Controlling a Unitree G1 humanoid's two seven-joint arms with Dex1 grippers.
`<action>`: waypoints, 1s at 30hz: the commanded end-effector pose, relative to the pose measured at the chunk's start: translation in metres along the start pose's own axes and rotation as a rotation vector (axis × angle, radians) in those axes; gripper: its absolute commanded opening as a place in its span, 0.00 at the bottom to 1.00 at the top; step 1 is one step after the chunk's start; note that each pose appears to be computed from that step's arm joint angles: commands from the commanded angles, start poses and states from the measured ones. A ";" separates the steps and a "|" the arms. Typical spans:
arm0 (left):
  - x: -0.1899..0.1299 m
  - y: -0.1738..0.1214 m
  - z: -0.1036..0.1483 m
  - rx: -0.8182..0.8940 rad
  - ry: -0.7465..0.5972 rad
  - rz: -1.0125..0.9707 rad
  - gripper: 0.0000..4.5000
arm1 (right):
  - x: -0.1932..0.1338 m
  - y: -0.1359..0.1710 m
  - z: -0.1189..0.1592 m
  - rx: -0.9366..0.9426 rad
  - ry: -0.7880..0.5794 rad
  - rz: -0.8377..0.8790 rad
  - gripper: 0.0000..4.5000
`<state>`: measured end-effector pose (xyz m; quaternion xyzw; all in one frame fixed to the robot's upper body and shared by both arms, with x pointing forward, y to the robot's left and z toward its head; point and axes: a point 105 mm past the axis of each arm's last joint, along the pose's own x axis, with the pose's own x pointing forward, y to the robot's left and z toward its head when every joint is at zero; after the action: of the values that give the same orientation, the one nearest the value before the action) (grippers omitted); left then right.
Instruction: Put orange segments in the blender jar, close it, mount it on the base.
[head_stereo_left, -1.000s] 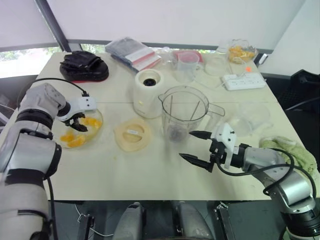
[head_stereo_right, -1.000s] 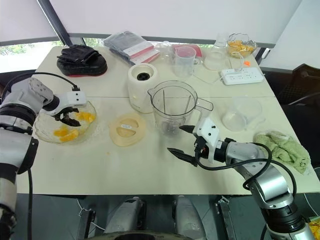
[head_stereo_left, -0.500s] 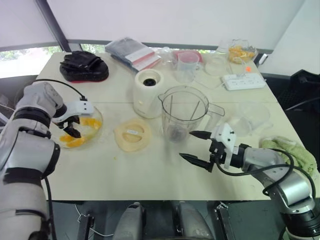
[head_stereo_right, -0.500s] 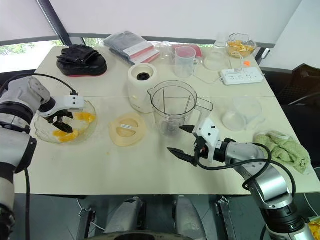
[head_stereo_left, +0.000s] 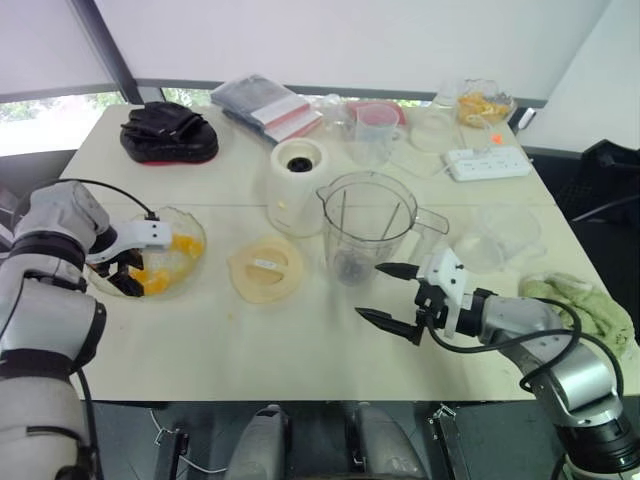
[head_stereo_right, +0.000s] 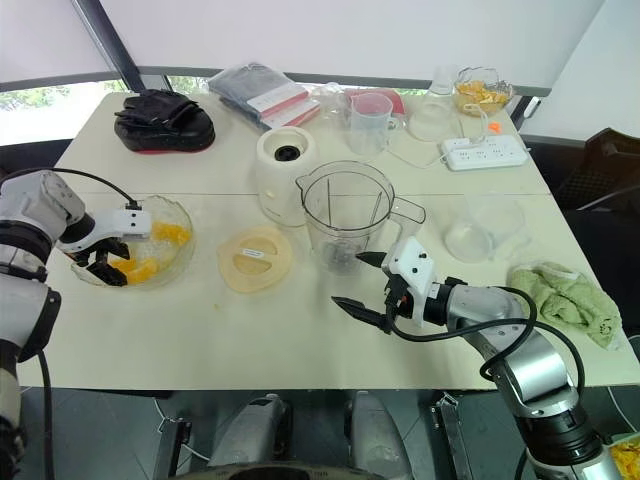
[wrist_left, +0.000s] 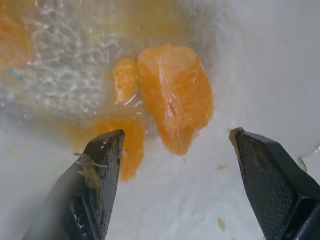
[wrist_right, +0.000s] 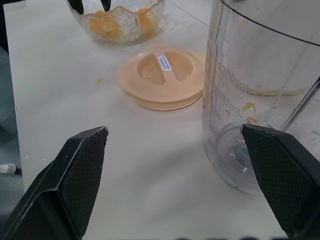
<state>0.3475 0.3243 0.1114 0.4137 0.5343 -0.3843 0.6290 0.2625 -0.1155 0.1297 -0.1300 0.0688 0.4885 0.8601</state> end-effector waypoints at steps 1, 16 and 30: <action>0.006 0.000 -0.003 -0.022 0.002 0.019 0.79 | 0.000 0.000 0.010 -0.035 -0.037 0.002 1.00; 0.031 0.010 0.007 -0.078 -0.026 0.154 0.50 | -0.002 -0.002 0.011 -0.051 -0.034 -0.020 1.00; 0.031 0.010 0.012 -0.103 -0.074 0.151 0.03 | -0.001 -0.004 0.012 -0.061 -0.035 -0.021 1.00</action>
<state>0.3656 0.3186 0.0865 0.4245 0.5040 -0.3192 0.6811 0.2650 -0.1167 0.1308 -0.1393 0.0644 0.4820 0.8626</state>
